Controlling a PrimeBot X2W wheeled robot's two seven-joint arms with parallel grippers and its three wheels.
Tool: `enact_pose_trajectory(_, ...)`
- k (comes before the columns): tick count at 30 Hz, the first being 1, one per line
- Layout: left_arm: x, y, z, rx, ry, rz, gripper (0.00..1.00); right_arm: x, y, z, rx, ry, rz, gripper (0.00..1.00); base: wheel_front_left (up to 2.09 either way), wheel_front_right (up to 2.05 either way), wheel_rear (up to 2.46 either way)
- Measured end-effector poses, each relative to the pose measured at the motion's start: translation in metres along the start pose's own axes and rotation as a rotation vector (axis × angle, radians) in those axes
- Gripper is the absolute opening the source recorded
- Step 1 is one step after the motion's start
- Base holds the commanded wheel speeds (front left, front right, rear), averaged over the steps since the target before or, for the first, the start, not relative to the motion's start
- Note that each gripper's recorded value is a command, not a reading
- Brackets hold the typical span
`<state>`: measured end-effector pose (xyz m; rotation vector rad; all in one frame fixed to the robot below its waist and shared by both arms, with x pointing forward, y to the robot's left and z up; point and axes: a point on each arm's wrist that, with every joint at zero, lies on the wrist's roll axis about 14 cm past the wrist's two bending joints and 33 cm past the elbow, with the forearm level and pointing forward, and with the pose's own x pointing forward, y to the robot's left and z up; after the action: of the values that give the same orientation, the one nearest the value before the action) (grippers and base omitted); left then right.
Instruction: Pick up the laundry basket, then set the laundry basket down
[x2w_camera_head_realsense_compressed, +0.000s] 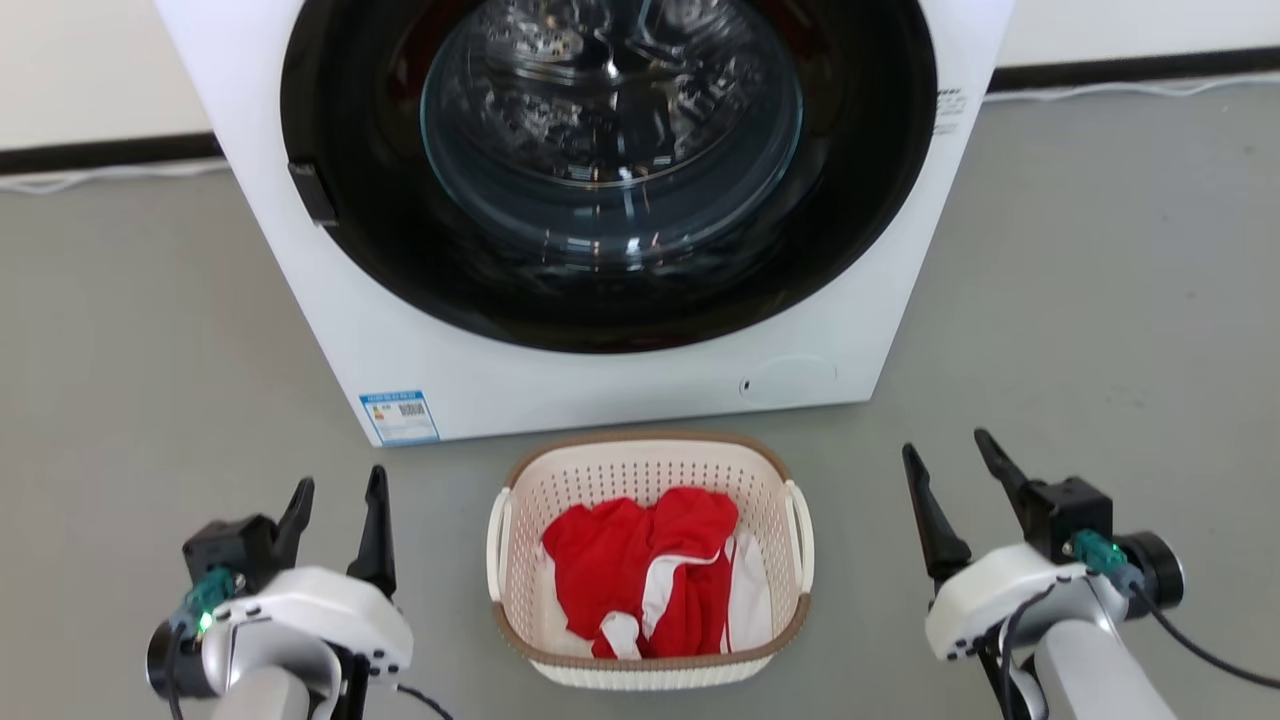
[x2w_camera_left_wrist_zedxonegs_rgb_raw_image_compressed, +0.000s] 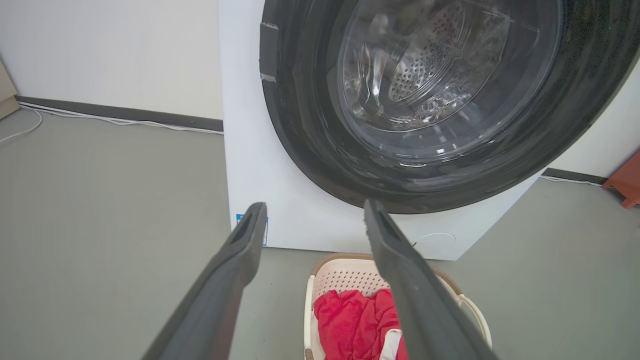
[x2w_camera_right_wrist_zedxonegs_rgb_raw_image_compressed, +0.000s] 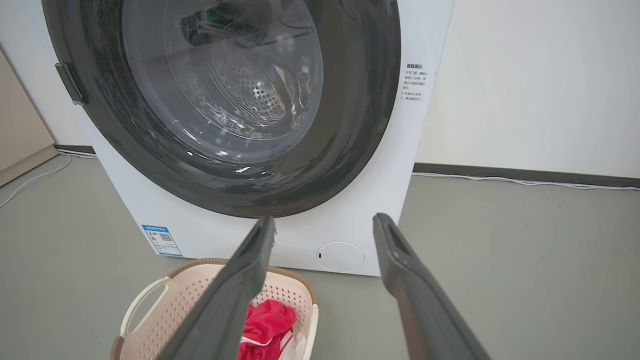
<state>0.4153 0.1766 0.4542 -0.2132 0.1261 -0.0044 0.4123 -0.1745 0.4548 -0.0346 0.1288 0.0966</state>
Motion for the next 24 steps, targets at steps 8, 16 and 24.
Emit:
enact_pose_trajectory(8,-0.023,0.003,0.0,-0.022,-0.018,0.017,1.0,-0.02,-0.001,0.0,0.002,-0.011,-0.01,1.0,0.0,0.0,0.0)
enact_pose_trajectory(16,-0.032,0.007,-0.001,-0.025,-0.023,0.032,1.0,-0.023,-0.001,0.009,0.0,-0.039,-0.01,1.0,0.0,0.0,0.0)
enact_pose_trajectory(24,-0.041,0.009,-0.021,-0.046,0.031,0.054,0.0,-0.032,0.002,-0.01,0.012,0.012,-0.009,0.0,0.0,0.0,0.0)
